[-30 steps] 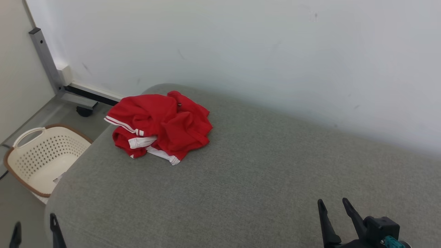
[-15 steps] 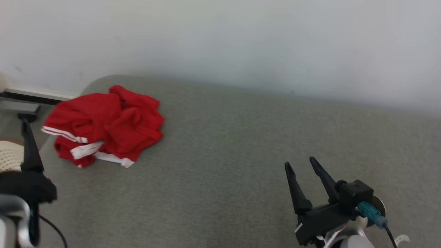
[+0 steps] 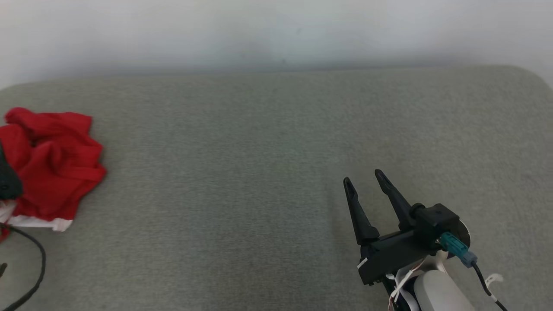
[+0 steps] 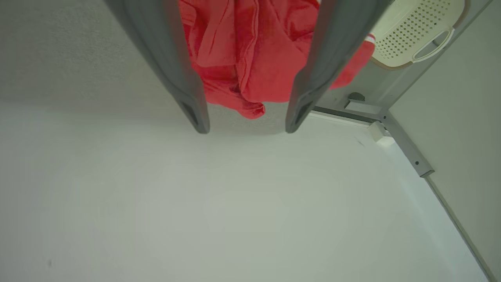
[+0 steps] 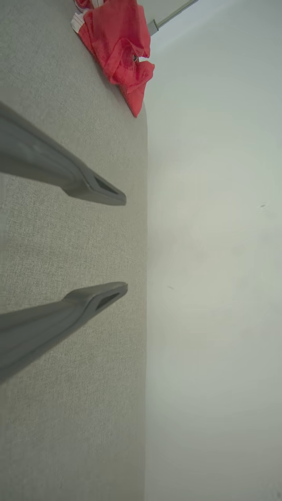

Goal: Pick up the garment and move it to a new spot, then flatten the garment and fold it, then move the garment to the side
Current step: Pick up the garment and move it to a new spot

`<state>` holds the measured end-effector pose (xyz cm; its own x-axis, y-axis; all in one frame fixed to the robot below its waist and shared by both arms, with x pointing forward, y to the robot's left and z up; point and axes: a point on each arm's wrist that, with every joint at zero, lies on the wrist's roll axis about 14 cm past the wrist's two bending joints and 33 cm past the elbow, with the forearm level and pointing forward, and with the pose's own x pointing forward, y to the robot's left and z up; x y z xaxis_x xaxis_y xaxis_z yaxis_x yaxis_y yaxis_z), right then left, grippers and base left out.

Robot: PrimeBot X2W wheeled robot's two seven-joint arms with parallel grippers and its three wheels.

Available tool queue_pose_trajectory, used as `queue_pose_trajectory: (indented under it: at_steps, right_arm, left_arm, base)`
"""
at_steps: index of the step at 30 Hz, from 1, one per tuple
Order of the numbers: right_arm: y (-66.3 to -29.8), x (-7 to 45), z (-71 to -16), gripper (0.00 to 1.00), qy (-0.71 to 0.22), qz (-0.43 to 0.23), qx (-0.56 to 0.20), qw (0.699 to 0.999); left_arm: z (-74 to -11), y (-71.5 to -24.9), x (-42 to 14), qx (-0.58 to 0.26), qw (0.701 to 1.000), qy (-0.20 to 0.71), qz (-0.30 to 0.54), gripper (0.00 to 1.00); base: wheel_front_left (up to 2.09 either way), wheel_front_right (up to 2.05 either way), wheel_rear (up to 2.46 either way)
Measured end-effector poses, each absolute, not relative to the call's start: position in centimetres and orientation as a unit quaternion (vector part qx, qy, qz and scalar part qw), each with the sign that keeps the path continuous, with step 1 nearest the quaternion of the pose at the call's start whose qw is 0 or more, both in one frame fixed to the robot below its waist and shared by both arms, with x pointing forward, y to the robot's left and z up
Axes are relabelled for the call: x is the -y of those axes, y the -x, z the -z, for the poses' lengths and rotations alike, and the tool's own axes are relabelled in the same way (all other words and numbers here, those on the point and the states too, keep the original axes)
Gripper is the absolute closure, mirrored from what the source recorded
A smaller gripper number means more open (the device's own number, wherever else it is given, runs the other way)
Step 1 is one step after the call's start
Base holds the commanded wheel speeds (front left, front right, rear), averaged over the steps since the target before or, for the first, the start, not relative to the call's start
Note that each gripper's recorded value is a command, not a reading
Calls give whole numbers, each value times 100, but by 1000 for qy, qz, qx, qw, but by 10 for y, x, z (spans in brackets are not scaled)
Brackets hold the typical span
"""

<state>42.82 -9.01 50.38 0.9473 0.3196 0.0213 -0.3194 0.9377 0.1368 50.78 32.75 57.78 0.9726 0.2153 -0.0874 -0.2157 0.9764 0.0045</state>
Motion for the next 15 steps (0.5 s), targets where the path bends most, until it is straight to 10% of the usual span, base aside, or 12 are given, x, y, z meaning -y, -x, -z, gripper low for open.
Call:
queue_pose_trajectory:
  at_steps: [15]
  right_arm:
    - [-428, 128, -469, 0, -67, -108, -40, 991]
  left_arm:
    - [-437, -517, -321, -294, 947, 21, -131, 0]
  base:
    - [0, 0, 0]
